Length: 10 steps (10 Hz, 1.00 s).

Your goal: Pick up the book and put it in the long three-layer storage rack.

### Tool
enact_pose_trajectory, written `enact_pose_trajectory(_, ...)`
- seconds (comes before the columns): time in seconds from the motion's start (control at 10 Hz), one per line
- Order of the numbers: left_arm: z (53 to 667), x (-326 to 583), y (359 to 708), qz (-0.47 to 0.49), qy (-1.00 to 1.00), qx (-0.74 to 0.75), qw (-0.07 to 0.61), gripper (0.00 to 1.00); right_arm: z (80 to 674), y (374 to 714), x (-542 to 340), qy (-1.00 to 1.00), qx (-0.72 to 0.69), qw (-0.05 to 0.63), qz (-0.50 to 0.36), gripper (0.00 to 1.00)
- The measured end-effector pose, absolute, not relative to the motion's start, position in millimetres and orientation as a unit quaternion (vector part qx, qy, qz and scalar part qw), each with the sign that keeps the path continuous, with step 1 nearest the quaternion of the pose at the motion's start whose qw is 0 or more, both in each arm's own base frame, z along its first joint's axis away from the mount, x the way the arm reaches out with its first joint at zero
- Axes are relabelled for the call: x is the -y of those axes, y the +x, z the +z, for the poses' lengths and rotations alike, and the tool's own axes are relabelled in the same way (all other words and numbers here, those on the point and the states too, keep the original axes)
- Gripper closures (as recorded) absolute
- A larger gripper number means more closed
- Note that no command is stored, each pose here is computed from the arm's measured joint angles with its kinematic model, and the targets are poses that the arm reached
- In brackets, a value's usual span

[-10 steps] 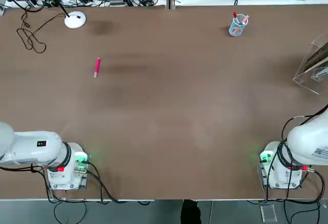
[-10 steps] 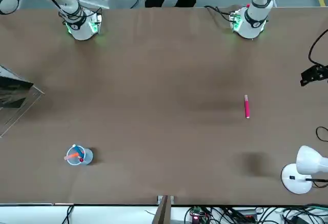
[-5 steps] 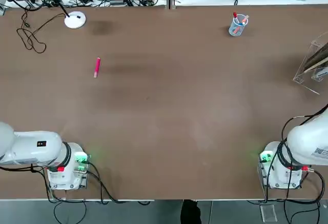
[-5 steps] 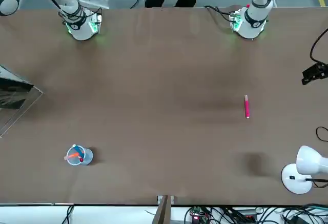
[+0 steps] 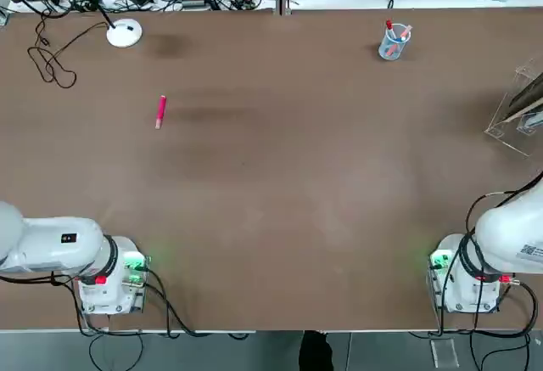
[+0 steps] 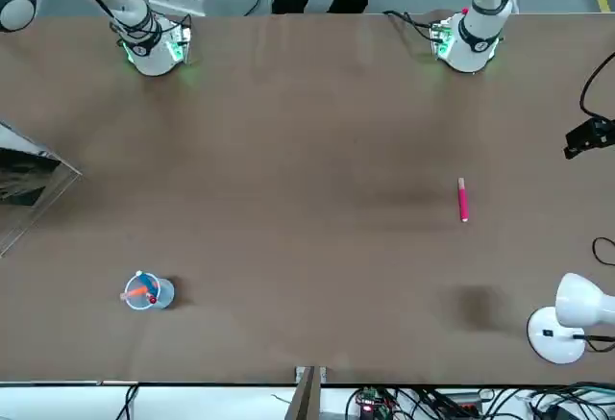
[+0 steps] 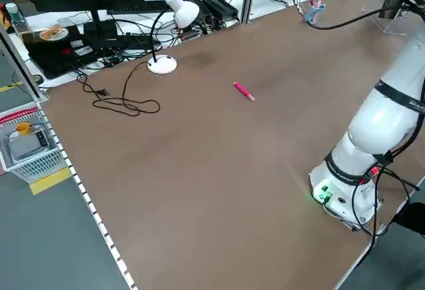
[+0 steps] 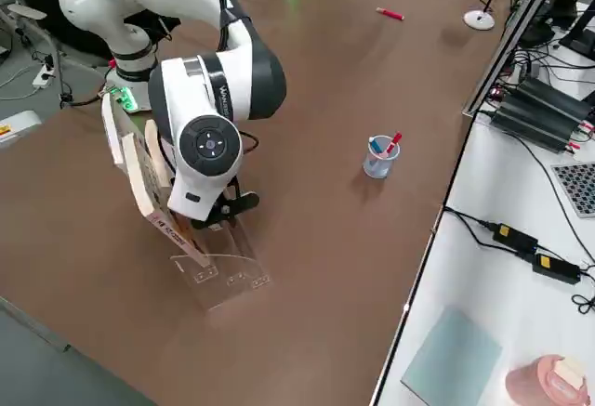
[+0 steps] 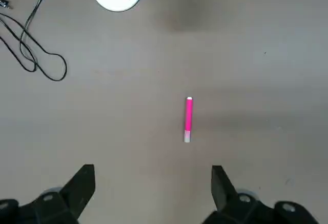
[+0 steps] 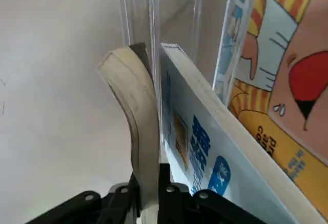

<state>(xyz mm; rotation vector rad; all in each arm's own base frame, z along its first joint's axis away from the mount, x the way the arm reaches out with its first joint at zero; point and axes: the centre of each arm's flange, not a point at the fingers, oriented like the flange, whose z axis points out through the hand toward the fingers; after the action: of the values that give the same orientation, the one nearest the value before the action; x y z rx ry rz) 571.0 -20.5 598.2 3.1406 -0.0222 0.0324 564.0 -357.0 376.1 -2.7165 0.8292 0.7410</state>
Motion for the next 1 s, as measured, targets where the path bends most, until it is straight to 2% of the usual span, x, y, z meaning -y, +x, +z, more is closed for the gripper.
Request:
enact_pose_trajectory(0.6,597.3,15.9,570.1,0.005,1.0,0.026,0.0,0.0,376.3,570.9,349.4,-0.924,-0.272,0.099,0.249,0.85)
enact_pose_trajectory(0.8,597.1,15.7,569.9,0.004,1.0,0.026,0.0,0.0,377.9,571.6,349.3,-0.925,-0.27,0.094,0.25,0.82)
enact_pose_trajectory(1.0,597.0,15.7,569.7,0.003,1.0,0.026,0.0,0.0,379.3,572.0,349.7,-0.926,-0.269,0.091,0.249,0.68)
